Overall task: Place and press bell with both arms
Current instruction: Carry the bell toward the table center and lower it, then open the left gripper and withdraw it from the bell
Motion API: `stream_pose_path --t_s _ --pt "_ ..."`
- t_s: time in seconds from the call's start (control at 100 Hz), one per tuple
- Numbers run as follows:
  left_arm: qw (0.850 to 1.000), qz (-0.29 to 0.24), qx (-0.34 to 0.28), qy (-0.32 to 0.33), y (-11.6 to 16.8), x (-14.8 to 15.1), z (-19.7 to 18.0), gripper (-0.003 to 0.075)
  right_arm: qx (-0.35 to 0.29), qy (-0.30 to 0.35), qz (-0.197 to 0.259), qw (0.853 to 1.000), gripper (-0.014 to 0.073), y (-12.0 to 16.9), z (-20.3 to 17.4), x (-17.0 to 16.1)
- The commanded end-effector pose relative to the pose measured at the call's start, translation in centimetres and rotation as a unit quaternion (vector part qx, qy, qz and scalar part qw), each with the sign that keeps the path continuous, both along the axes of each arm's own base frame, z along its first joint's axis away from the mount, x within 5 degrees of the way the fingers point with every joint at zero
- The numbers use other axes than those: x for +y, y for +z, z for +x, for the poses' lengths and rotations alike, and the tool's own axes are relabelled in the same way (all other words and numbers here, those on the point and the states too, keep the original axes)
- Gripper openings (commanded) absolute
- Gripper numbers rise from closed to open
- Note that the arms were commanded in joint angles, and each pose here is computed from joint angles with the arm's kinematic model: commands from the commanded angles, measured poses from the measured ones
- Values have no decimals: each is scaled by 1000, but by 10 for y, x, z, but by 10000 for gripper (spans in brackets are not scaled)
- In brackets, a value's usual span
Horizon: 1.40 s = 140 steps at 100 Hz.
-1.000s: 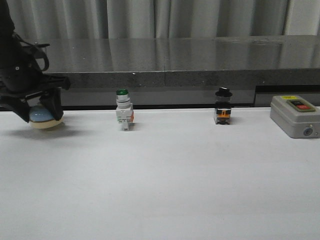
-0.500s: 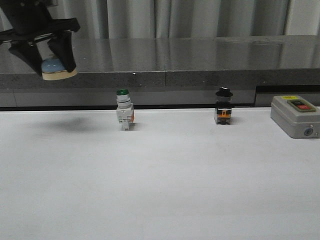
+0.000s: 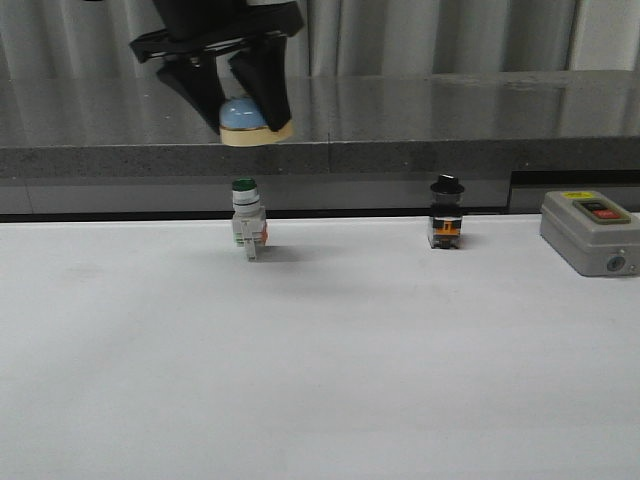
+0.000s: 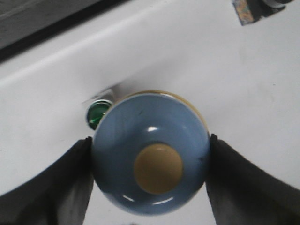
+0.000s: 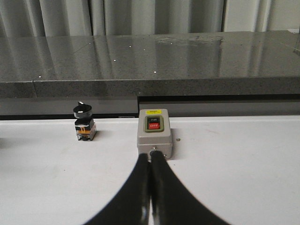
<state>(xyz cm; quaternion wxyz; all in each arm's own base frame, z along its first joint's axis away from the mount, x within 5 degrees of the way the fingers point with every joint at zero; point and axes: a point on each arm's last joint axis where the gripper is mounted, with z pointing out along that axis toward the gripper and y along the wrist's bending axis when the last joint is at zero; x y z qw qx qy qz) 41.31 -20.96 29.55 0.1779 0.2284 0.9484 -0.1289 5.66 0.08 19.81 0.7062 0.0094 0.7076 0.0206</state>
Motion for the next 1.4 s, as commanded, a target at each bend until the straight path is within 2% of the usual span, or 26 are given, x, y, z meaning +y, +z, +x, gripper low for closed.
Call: stream_pose_path --t_s 0.0,0.23,0.4,0.61,0.79,0.84,0.91,1.03,1.13,1.2,1.39 --pt "998 -39 -53 -22 38 -18 -17 -12 -57 -1 -11 998 -60 14 -2 0" --pt "996 -44 -55 -63 28 -56 -32 -12 -57 -1 -11 998 -60 14 -2 0" --pt "995 -64 -18 -72 -1 -78 -30 -12 -57 -1 -11 998 -60 14 -2 0" --pt "997 -34 18 -73 -45 -86 -20 -11 -57 -1 -11 998 -60 14 -2 0" --pt "997 -17 28 -75 -63 -87 -16 1 -57 -1 -11 998 -60 14 -2 0" --pt "996 -15 27 -82 -64 -87 -15 29 -57 -1 -11 998 -60 14 -2 0" --pt "996 -14 27 -83 -65 -88 -15 106 -57 -1 -11 998 -60 14 -2 0" --pt "996 -14 30 -83 -65 -87 -16 310 -57 -1 -11 998 -60 14 -2 0" --pt "996 -11 35 -85 -65 -87 -17 424 -57 -1 -11 998 -60 14 -2 0" --pt "996 -11 35 -85 -65 -87 -17 453 -57 -1 -11 998 -60 14 -2 0" --pt "996 -17 29 -80 -62 -88 -16 452 -57 -1 -11 998 -60 14 -2 0"
